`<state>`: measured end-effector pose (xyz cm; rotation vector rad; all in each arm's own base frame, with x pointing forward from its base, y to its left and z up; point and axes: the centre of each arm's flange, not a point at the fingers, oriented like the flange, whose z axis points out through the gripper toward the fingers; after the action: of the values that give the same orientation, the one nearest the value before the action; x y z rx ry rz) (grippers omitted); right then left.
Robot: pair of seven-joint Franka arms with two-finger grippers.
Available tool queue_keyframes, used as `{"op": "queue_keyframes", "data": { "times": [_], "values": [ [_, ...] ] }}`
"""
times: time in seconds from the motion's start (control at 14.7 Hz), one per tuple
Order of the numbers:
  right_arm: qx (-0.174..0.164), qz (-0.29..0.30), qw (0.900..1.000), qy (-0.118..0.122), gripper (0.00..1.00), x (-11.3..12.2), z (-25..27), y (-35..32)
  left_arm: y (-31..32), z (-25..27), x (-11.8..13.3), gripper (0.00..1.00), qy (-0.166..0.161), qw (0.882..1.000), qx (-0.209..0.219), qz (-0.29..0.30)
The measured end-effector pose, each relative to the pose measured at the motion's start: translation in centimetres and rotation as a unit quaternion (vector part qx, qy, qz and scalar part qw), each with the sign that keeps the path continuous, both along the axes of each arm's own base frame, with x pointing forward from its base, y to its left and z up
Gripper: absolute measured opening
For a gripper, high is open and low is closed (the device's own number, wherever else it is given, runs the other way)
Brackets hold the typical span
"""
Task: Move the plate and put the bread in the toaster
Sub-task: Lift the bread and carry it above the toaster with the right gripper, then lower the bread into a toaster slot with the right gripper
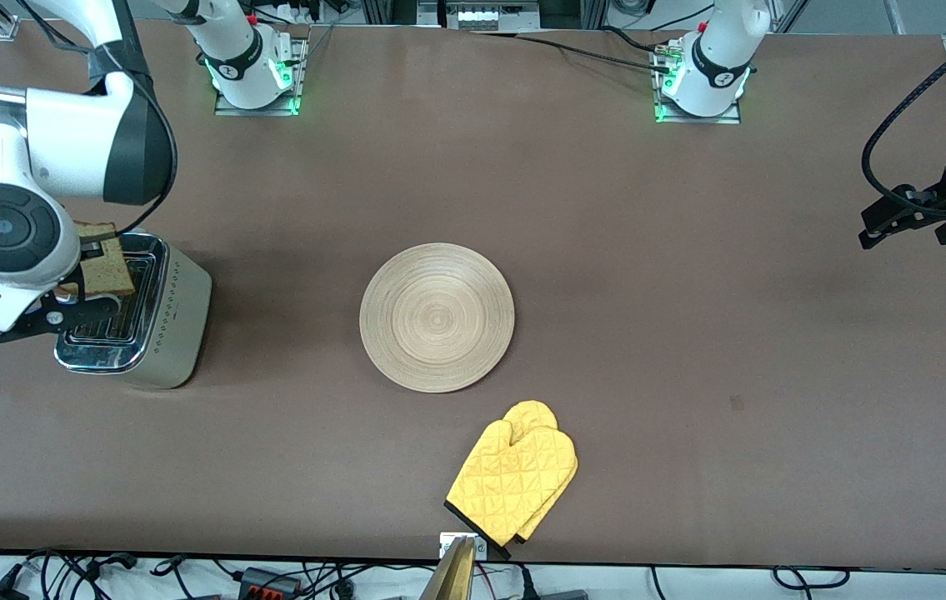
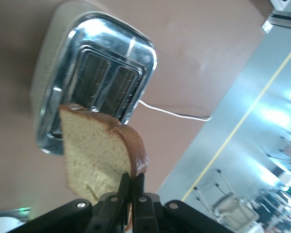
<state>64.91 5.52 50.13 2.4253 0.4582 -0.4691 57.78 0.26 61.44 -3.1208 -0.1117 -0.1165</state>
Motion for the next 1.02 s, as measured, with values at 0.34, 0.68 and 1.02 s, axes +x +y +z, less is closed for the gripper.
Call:
{"op": "queue_keyframes", "data": {
  "times": [0.34,0.68,1.02],
  "values": [
    [-0.034,0.010,0.999,-0.010,0.05,2.0,-3.0,0.1,-0.1,0.0,0.0,1.00,0.000,1.000,0.000,-0.001],
    [-0.042,-0.004,0.999,-0.014,0.05,3.1,-5.2,0.4,0.4,0.0,0.0,1.00,0.001,1.000,0.000,0.003],
    [-0.053,-0.007,0.998,-0.014,0.05,3.4,-6.1,0.4,0.5,0.0,0.0,1.00,0.001,1.000,0.000,0.004]
  ]
}}
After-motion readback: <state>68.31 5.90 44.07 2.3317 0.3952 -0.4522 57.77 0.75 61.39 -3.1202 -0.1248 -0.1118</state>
